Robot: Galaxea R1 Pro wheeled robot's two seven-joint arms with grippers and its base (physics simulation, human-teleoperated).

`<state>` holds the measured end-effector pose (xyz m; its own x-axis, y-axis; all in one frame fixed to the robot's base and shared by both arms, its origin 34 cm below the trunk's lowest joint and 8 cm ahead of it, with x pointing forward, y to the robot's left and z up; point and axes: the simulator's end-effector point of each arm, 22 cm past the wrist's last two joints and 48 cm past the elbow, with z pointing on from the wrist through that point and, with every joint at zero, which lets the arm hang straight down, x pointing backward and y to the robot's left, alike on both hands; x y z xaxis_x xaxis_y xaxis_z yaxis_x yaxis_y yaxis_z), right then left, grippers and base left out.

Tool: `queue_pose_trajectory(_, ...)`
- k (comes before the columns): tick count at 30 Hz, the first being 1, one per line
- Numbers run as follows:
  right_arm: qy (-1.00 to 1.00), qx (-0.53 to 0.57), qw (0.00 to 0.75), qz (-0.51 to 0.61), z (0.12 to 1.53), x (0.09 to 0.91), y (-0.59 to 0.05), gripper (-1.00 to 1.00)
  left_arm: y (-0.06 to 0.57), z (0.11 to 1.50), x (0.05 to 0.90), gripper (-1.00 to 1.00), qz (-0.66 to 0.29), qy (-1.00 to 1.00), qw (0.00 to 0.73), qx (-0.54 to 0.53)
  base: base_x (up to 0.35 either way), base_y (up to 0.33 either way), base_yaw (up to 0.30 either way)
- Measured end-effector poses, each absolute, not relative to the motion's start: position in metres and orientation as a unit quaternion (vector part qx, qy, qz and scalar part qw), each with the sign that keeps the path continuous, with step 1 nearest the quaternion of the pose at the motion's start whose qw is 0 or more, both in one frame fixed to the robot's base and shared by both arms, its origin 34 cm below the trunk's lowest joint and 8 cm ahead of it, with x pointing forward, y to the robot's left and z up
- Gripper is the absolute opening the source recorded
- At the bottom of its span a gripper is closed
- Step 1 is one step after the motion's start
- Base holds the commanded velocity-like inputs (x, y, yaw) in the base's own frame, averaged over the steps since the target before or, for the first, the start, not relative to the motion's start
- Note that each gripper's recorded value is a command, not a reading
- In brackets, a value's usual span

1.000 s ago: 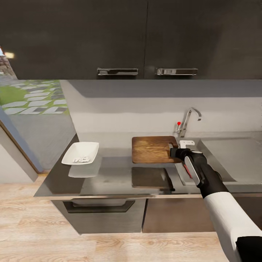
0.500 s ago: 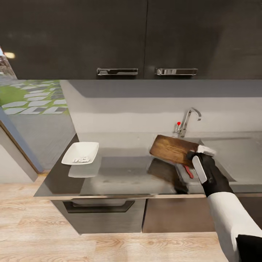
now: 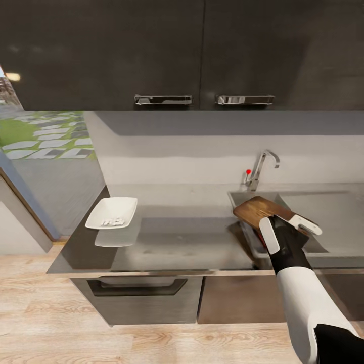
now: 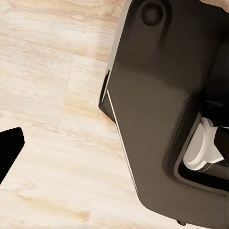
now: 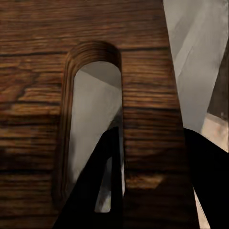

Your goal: In the kitchen, take the Vidalia onion out of the sink, dice it on the chopping board with the paring knife, put the diced onion into the bowl on the countertop, then place both the paring knife and the chopping board into the sink.

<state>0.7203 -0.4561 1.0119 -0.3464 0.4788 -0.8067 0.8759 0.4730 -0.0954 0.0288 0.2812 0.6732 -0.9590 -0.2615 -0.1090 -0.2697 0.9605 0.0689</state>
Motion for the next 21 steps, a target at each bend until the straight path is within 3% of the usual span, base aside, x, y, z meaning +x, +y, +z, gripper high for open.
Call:
queue_pose_trajectory(7,0.750,0.477,0.352,-0.292,1.013,0.700,-0.475,-1.00,0.280,0.673,0.029,1.00,0.041,0.989,0.050,-0.134,0.245,-0.162,0.000)
queue_pose_trajectory(14,0.750,0.525,0.320,-0.245,0.990,0.691,-0.470,-1.00,0.273,0.673,0.029,1.00,0.037,0.989,0.049,-0.137,0.264,-0.174,0.000)
queue_pose_trajectory(21,0.731,0.553,0.324,-0.234,0.985,0.690,-0.464,-1.00,0.273,0.673,0.030,1.00,0.037,0.989,0.050,-0.137,0.129,-0.024,0.000)
